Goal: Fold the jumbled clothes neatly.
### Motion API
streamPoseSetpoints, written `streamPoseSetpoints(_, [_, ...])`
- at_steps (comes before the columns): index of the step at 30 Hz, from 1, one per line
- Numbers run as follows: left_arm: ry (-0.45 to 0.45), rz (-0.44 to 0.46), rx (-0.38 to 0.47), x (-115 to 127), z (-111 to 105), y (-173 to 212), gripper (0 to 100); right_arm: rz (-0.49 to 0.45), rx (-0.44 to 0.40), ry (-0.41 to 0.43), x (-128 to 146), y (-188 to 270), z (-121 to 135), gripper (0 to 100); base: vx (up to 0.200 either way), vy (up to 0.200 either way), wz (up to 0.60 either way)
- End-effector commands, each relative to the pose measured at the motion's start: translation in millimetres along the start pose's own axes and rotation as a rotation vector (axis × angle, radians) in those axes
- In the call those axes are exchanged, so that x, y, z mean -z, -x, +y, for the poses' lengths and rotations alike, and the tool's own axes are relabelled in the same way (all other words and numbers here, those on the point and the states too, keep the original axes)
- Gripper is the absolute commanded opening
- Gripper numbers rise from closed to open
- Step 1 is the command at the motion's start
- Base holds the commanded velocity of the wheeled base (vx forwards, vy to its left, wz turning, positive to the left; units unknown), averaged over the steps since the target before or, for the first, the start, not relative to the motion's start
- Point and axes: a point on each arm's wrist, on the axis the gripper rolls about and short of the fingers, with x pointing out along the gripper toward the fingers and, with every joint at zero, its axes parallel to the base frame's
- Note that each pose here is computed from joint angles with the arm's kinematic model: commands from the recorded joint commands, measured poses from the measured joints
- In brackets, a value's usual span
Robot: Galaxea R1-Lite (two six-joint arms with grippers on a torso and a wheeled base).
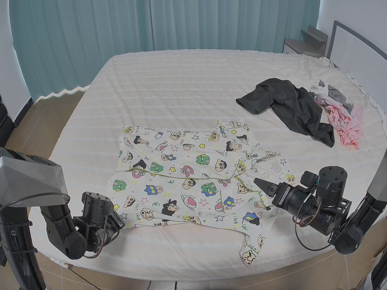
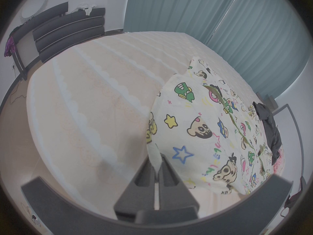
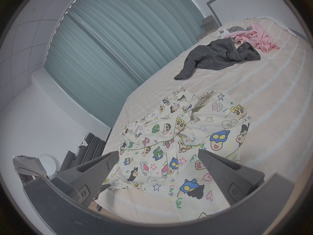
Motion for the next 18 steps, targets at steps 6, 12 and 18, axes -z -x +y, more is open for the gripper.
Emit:
streamPoseSetpoints(6, [-0.026,0.015,0.000,-2,15,38,0,0.049,0.042,0.037,8,9,-9,100,0.000,0.000,0.00])
streamPoseSetpoints(12, [-0.061,0.049,-0.033,0,26,37,0,0.134,0.104,0.073,22,23,-24,100,0.000,0.000,0.00])
streamPoseSetpoints(18, [-0.074,0.055,-0.033,-1,27,37,0,0.277,0.149,0.093,43,40,-40,100,0.000,0.000,0.00])
